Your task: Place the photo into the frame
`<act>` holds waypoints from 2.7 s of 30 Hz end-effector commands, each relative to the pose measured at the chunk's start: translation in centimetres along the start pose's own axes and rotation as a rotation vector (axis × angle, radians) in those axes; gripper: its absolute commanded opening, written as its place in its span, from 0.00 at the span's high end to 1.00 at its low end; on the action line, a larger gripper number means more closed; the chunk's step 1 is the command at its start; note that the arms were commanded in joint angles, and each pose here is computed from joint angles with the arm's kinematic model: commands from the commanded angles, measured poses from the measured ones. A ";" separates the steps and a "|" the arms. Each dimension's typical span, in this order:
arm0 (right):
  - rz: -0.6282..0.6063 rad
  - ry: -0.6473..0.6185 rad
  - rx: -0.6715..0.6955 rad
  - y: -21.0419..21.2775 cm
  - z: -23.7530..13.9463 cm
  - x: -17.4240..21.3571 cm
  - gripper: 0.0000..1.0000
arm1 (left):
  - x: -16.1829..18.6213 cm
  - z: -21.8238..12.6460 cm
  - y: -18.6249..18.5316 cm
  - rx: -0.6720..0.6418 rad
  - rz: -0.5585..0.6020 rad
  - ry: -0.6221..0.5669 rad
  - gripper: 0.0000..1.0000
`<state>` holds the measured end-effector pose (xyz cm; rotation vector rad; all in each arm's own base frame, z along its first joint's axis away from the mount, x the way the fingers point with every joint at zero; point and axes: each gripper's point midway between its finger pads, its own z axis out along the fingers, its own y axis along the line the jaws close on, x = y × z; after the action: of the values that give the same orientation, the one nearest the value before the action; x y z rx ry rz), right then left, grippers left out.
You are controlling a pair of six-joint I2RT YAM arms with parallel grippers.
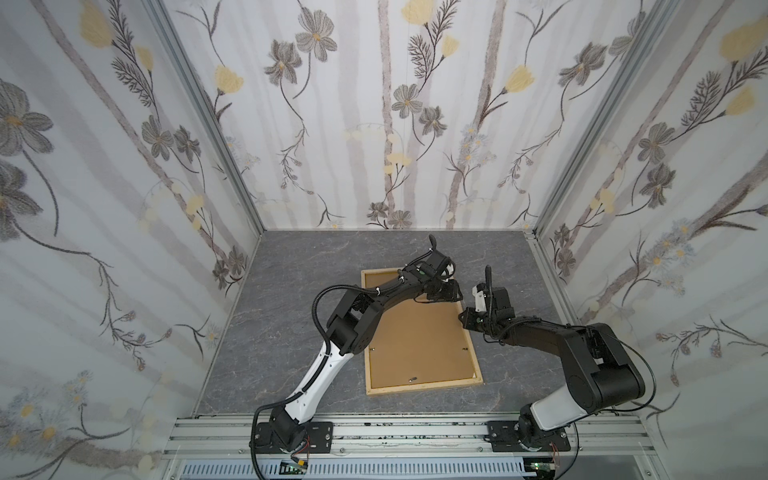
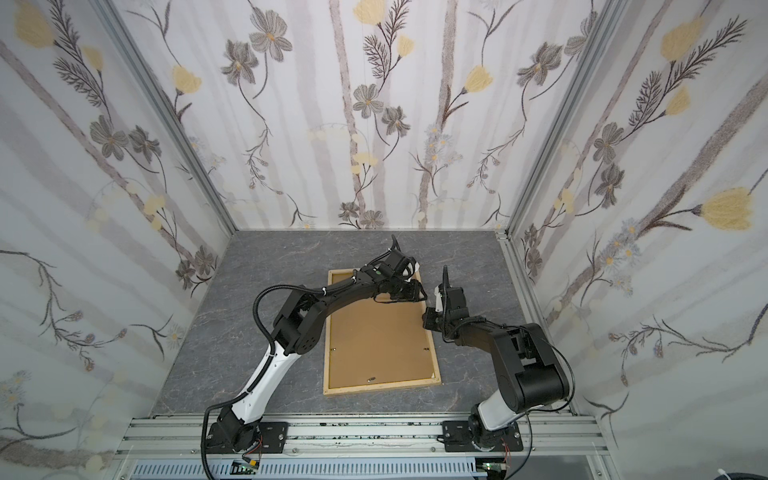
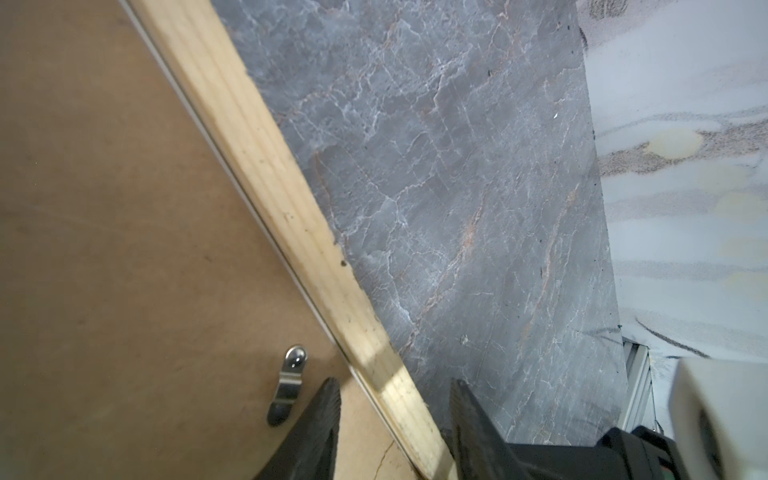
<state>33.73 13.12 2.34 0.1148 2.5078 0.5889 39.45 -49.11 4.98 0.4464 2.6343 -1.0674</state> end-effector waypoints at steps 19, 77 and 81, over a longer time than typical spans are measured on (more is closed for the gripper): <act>0.048 0.097 0.009 0.1 0.0 2.8 0.84 | -0.8 -1.4 2.7 -0.078 -0.019 -0.023 0.55; 0.109 0.104 0.024 0.4 0.7 3.8 0.85 | -0.1 -17.2 7.3 -0.164 -0.164 -0.298 0.24; 0.154 0.080 0.024 0.5 0.8 3.2 0.87 | 3.8 -20.7 11.6 -0.202 -0.276 -0.351 0.24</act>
<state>33.68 14.62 2.31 0.1755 2.4802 0.6046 37.59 -27.59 9.96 -0.0439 2.5673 -0.8227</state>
